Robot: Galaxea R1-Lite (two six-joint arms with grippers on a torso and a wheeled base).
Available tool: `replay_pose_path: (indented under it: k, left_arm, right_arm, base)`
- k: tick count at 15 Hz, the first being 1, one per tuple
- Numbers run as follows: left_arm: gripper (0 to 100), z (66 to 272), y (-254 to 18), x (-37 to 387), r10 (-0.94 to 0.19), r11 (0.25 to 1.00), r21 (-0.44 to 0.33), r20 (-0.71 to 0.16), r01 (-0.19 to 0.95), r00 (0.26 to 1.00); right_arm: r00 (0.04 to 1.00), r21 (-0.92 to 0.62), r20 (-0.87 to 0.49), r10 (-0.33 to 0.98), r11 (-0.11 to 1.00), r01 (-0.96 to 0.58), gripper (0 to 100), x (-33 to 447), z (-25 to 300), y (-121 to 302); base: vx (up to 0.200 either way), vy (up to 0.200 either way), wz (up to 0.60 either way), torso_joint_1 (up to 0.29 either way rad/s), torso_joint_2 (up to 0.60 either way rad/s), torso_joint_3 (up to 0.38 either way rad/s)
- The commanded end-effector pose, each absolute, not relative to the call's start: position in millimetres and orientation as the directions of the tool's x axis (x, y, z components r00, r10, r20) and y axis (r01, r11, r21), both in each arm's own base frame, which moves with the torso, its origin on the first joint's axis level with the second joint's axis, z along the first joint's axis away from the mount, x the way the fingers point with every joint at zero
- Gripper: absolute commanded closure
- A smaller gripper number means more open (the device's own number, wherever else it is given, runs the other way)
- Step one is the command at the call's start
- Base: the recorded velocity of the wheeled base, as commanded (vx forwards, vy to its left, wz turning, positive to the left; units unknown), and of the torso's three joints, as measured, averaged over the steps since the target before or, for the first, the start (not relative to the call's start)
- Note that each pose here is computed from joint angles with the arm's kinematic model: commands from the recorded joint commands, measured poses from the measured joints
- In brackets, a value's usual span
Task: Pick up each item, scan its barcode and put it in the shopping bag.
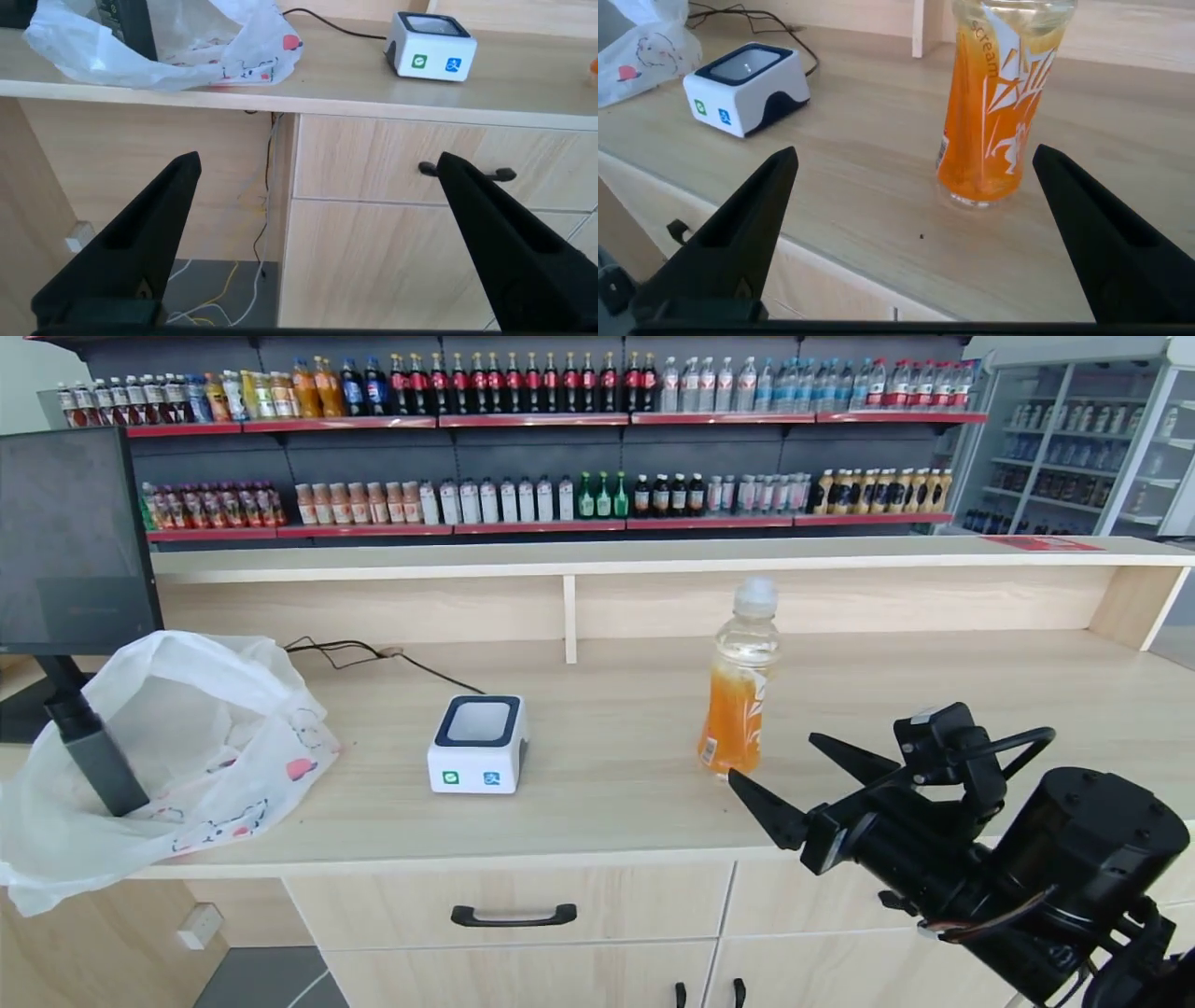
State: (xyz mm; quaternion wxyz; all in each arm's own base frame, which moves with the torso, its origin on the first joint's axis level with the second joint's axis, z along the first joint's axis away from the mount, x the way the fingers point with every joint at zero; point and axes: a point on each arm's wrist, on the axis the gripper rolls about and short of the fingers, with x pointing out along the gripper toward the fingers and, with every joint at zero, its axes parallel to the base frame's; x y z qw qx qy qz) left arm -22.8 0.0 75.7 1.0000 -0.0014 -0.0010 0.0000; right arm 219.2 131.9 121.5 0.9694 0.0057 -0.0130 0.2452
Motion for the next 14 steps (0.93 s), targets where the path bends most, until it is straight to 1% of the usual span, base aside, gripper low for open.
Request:
replay_pose_path:
  k: [1, 2, 3, 5, 9, 10, 14]
  left_arm:
    - [0, 76, 0, -23, 0.0, 1.0, -0.003, 0.003, 0.0, 1.0]
    - [0, 76, 0, -23, 0.0, 1.0, -0.003, 0.003, 0.0, 1.0]
    - [0, 76, 0, -23, 0.0, 1.0, -0.003, 0.003, 0.0, 1.0]
    - [0, 76, 0, -23, 0.0, 1.0, -0.003, 0.003, 0.0, 1.0]
    - [0, 76, 0, -23, 0.0, 1.0, -0.006, 0.003, 0.0, 1.0]
    - [0, 76, 0, -23, 0.0, 1.0, -0.006, 0.003, 0.0, 1.0]
    - [0, 76, 0, -23, 0.0, 1.0, -0.005, 0.003, 0.0, 1.0]
  right_arm:
    - [0.902, 0.004, 0.02, 0.432, 0.902, -0.432, 0, 226, 119, 121]
    - [0.915, 0.004, 0.009, 0.404, 0.915, -0.404, 0, 228, 118, 113]
    - [0.927, 0.003, -0.006, 0.376, 0.927, -0.376, 0, 229, 115, 105]
    - [0.931, 0.003, -0.008, 0.366, 0.931, -0.366, 0, 230, 114, 103]
    - [0.929, -0.012, 0.029, 0.368, 0.93, -0.368, 0, 251, 116, 114]
    - [0.937, -0.025, 0.038, 0.348, 0.937, -0.347, 0, 260, 115, 118]
    - [0.944, -0.021, 0.016, 0.328, 0.945, -0.328, 0, 254, 105, 151]
  base:
    - [0.2, 0.0, 0.0, 0.002, 0.0, 0.007]
    - [0.2, 0.0, 0.0, 0.002, 0.0, 0.007]
    - [0.0, 0.0, 0.0, 0.0, 0.0, 0.0]
    - [0.0, 0.0, 0.0, 0.0, 0.0, 0.0]
    - [0.0, 0.0, 0.0, 0.0, 0.0, 0.0]
    - [0.0, 0.0, 0.0, 0.0, 0.0, 0.0]
    - [0.0, 0.0, 0.0, 0.0, 0.0, 0.0]
